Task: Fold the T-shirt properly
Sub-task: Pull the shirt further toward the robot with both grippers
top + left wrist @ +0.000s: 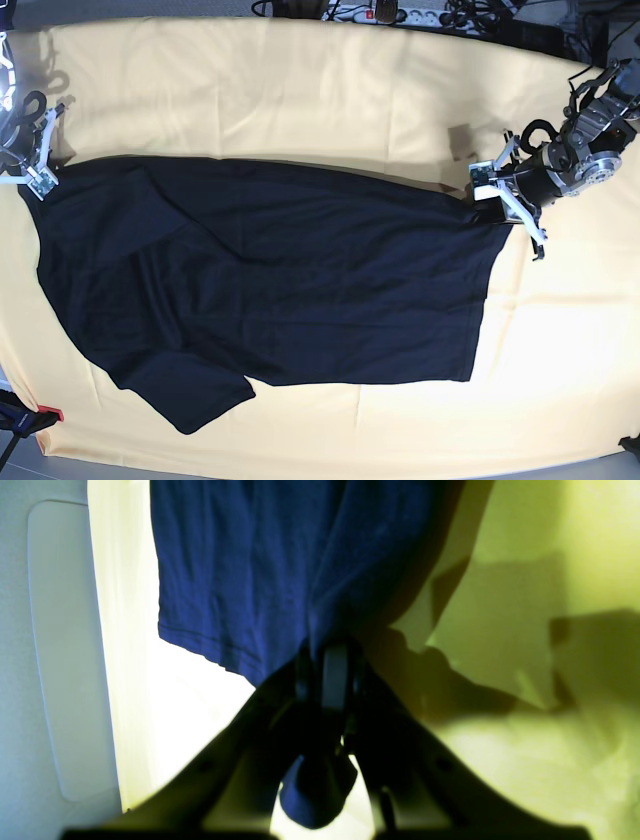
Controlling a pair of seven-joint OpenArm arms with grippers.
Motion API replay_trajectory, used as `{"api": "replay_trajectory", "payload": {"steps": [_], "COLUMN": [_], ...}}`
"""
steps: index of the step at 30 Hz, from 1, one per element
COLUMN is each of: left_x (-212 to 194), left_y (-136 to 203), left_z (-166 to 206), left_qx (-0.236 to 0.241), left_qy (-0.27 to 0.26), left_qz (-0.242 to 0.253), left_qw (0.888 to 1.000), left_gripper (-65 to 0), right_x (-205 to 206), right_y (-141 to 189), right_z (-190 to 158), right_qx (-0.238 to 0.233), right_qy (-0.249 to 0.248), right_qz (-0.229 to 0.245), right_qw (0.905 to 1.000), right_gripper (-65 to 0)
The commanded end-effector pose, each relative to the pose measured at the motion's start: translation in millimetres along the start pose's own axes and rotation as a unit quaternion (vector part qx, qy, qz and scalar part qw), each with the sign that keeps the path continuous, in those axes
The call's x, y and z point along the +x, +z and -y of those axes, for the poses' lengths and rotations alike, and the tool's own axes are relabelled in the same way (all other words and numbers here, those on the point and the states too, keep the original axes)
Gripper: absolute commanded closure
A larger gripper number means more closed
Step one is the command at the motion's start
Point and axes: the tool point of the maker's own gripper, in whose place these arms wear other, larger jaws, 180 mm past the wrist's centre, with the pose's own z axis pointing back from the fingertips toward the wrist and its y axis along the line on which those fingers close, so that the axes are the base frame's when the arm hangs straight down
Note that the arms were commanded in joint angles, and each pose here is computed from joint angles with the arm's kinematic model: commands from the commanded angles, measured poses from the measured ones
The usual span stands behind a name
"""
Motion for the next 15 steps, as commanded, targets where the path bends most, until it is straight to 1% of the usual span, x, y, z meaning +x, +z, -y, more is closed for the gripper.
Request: {"api": "replay_trajectory", "payload": {"steps": [1, 4, 5, 6, 8, 9, 12, 15], "left_x": [-1.0, 2.0, 4.6, 7.1, 10.4, 10.8, 14.6, 17.4], "left_y": [6.1, 7.9, 10.0, 13.4, 21.8, 26.6, 40.5, 55.2], "left_z": [-20.8, -24.5, -18.9, -9.2, 10.8, 17.9, 29.7, 41.9], "left_qx": [0.026, 0.026, 0.006, -0.024, -0.087, -0.110, -0.155, -0.202], "left_qy": [-0.011, -0.014, -0.010, -0.009, -0.015, -0.016, -0.007, -0.004], "left_qz": [-0.001, 0.003, 0.008, 0.013, 0.019, 0.020, 0.033, 0.040], "left_qw": [1.000, 1.000, 1.000, 1.000, 0.996, 0.994, 0.987, 0.979], "left_gripper": [0.0, 0.0, 0.0, 0.0, 0.0, 0.0, 0.0, 0.0], "right_x": [4.0, 2.6, 1.3, 0.1, -5.4, -6.9, -9.7, -12.2], "right_y": [5.2, 7.4, 8.2, 9.4, 13.2, 15.5, 22.8, 29.4], "right_z": [27.3, 40.6, 39.6, 37.9, 34.4, 33.0, 32.1, 27.0], "right_qx": [-0.038, -0.052, -0.043, -0.029, -0.002, 0.013, 0.047, 0.084], "right_qy": [0.002, -0.003, 0.003, 0.008, 0.011, 0.011, 0.001, -0.006], "right_qz": [-0.004, -0.023, -0.027, -0.031, -0.043, -0.047, -0.060, -0.071], "right_qw": [0.9993, 0.9984, 0.9987, 0.9991, 0.9990, 0.9987, 0.9971, 0.9939], "right_gripper": [0.0, 0.0, 0.0, 0.0, 0.0, 0.0, 0.0, 0.0]}}
